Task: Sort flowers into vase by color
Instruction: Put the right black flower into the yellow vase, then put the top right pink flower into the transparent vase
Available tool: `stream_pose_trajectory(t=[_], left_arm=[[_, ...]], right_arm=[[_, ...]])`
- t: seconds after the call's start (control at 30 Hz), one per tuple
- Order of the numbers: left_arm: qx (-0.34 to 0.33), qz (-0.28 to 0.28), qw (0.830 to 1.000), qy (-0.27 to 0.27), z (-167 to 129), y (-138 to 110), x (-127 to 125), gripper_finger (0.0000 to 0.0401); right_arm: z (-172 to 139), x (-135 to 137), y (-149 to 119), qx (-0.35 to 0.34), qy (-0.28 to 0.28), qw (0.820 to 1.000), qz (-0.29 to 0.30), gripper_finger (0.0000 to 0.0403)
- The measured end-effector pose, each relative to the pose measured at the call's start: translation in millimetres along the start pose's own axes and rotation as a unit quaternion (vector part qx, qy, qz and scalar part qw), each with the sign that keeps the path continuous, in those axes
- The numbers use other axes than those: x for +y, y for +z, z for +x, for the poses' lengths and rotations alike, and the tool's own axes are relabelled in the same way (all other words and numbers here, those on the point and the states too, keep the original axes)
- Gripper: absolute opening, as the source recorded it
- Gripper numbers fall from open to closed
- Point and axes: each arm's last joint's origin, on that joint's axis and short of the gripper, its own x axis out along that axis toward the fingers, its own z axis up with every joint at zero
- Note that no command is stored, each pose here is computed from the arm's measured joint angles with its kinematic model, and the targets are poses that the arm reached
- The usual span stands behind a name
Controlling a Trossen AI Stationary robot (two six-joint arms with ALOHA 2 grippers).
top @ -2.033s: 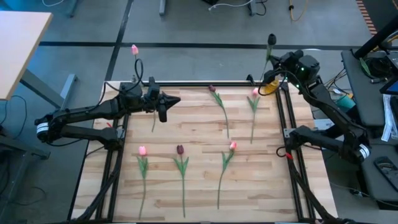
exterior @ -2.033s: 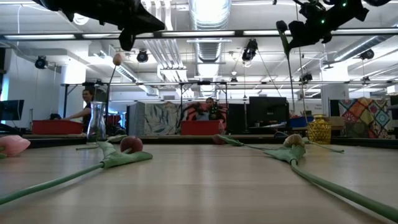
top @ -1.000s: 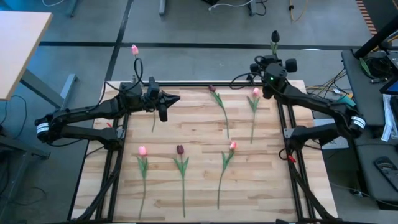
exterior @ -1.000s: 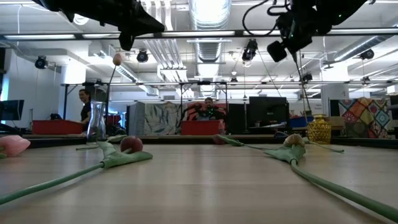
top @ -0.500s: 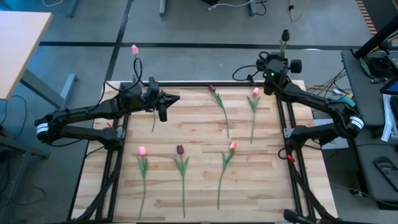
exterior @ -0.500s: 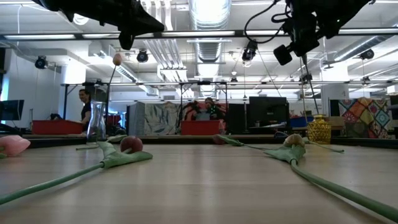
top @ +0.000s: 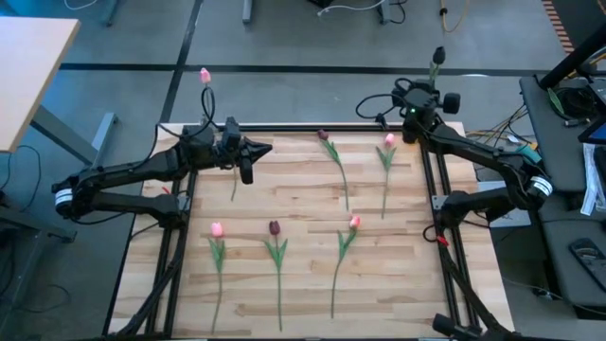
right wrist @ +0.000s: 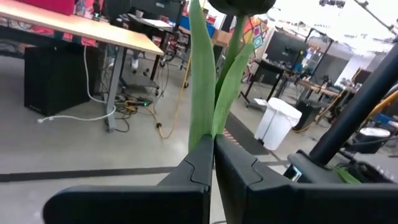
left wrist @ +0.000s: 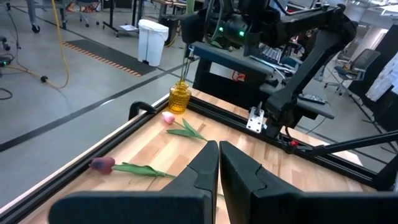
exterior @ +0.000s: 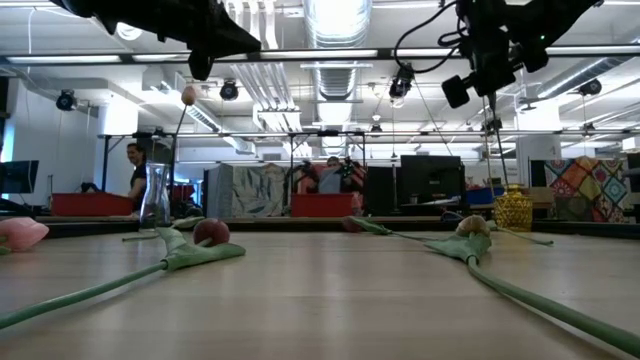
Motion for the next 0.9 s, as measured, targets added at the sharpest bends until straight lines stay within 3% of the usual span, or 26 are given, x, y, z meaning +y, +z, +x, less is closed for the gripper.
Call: stream_pose_trajectory(t=[0.3,0.67,0.9], left_arm=[[0.0,0.002,1.0,-0.001,-0.4,0.2,0.3,0.0],[0.0,0.006,1.0,-0.003,-0.4,0.2,0.2,0.0],[0.001,0.006,1.0,-0.006,-0.4,0.2,0.0,0.0]], right_arm=[[-0.1,1.2,-7.9,0.016,0.003,1.0,-0.013,0.0017],[-1.8,-2.6,-13.7,0.03,0.004,0.999,-0.019,0.0103],[-4.5,-7.2,-15.1,0.07,0.03,0.997,-0.035,0.013]])
